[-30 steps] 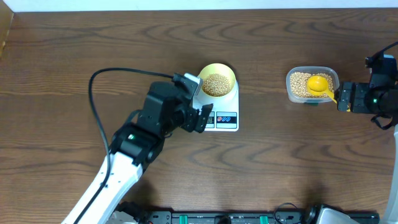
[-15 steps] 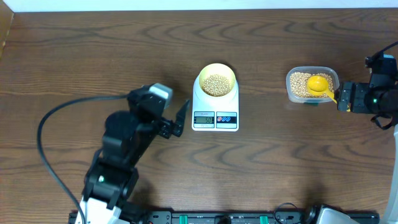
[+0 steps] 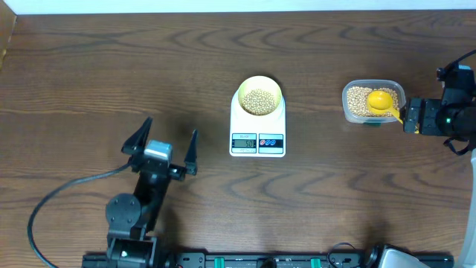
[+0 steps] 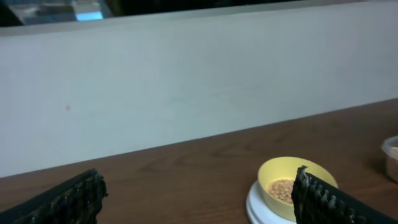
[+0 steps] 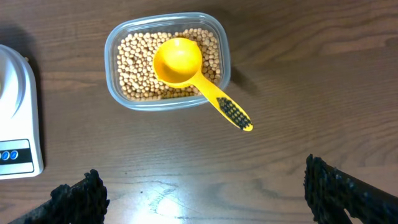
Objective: Scoop item into bowl and weigh 50g on scale
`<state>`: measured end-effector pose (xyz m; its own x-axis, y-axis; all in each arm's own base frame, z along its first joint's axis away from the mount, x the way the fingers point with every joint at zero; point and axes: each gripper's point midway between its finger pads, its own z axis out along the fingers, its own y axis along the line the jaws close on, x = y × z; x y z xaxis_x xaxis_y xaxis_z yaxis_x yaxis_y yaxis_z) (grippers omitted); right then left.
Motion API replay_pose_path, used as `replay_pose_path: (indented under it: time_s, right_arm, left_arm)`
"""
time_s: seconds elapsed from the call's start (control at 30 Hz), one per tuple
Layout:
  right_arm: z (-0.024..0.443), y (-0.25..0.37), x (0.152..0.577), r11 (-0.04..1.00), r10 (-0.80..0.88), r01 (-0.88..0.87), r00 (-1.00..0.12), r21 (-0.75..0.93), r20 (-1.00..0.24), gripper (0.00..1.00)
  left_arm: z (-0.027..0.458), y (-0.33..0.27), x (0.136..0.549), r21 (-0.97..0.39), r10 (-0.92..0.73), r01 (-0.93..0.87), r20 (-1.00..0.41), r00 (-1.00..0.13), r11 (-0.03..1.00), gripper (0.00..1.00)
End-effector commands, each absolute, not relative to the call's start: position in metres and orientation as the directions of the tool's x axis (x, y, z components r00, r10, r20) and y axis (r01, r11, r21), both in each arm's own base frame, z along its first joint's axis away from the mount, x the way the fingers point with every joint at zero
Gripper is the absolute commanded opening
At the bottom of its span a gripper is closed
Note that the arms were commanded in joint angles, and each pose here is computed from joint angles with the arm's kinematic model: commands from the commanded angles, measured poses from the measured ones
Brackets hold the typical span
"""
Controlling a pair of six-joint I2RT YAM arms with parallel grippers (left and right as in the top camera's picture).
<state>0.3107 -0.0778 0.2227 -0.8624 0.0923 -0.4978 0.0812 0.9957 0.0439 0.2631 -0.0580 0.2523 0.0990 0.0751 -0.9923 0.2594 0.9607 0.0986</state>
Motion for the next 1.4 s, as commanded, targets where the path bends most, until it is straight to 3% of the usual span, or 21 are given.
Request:
replay_pose_path:
  time_s: [0.0, 0.33, 0.67, 1.0, 1.37]
  right_arm:
    - [0.232, -0.078, 0.312, 0.997, 0.076, 0.069, -0.850, 0.032, -0.521, 0.99]
    - [0.232, -0.078, 0.312, 0.997, 0.076, 0.069, -0.850, 0.032, -0.521, 0.99]
    - [0.232, -0.078, 0.312, 0.997, 0.076, 0.069, -0.850, 0.032, -0.521, 0.99]
    - [0.232, -0.078, 0.312, 0.997, 0.076, 0.069, -0.850, 0.032, -0.521, 0.99]
    - [0.232, -0.078, 0.312, 0.997, 0.076, 0.069, -0.850, 0.032, -0.521, 0.99]
  left_arm:
    - [0.249, -0.047, 0.256, 0.085, 0.056, 0.220, -0.989, 0.134, 0.972, 0.98]
    - [0.209, -0.040, 0.247, 0.040, 0.013, 0.199, -0.990, 0.137, 0.979, 0.98]
    - [0.185, -0.034, 0.244, 0.004, -0.004, 0.179, -0.999, 0.043, 0.984, 0.98]
    - [0.142, -0.027, 0.243, -0.086, -0.066, 0.139, -0.987, -0.145, 0.987, 0.98]
    - [0.140, -0.025, 0.243, -0.103, -0.084, 0.123, -0.985, -0.153, 0.987, 0.98]
